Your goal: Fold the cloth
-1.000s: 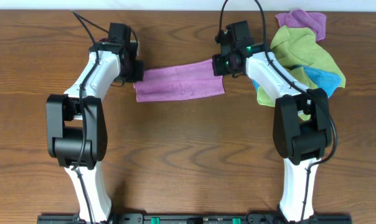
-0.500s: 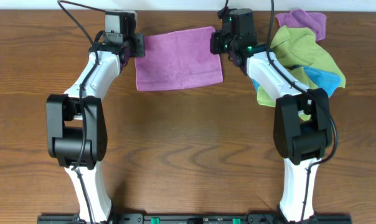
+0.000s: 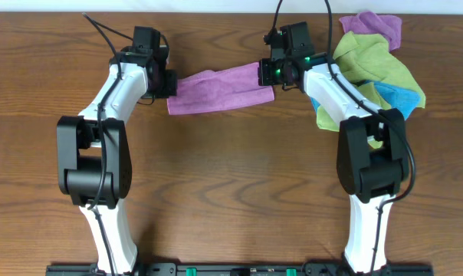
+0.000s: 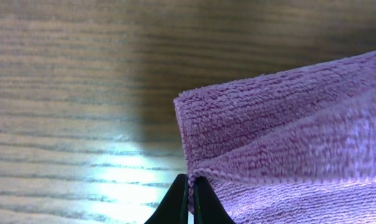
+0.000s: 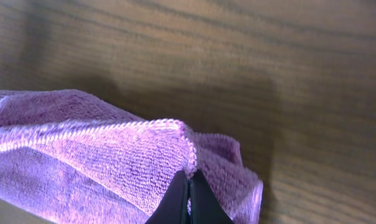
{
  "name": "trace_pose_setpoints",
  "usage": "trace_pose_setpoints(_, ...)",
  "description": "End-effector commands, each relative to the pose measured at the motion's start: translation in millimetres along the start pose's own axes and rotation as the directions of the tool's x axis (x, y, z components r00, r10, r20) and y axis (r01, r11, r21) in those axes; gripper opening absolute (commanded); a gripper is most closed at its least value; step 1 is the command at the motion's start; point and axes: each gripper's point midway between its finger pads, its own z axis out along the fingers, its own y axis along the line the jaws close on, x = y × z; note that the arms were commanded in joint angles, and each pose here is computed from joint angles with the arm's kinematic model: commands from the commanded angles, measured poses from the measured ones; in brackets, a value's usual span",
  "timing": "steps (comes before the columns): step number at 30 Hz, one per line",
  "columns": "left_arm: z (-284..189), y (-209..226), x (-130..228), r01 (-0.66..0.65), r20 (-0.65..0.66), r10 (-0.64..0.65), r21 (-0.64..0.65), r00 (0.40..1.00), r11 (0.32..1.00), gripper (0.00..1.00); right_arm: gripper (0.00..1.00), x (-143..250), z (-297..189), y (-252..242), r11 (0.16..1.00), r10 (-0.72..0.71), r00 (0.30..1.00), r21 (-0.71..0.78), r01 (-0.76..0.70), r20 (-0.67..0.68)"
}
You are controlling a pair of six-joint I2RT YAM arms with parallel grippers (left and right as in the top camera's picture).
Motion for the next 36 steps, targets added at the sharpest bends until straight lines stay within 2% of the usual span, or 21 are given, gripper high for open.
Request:
trace_pose_setpoints(1,-5,9,0,0.008,-0.004,-0.008,-0.013,1.000,1.000,0.06,0.02,-6,-16,-5,1.000,0.025,1.000,-0.010,-0.025,0.009)
trace_pose_setpoints(6,-6,12,15,0.001,-0.067,-0.002,-0.020,0.998,1.000,0.06,0.01,15,-20,-22,0.998,0.057,0.995,0.023,-0.056,-0.078)
trace_pose_setpoints(14,-7,12,27,0.006,-0.113,-0.008,-0.014,0.994,1.000,0.06,0.01,18,-22,-30,0.997,0.062,0.994,0.051,-0.058,-0.090)
trace_pose_setpoints(33,-6,6,20,0.007,-0.087,-0.005,0.016,0.996,1.000,0.06,0.02,55,-10,-38,0.993,0.044,0.982,0.117,-0.023,-0.183)
trace_pose_setpoints(36,-6,6,20,0.007,-0.086,-0.005,0.016,0.996,1.000,0.10,0.02,51,-9,-38,0.993,0.037,0.986,0.117,-0.018,-0.165)
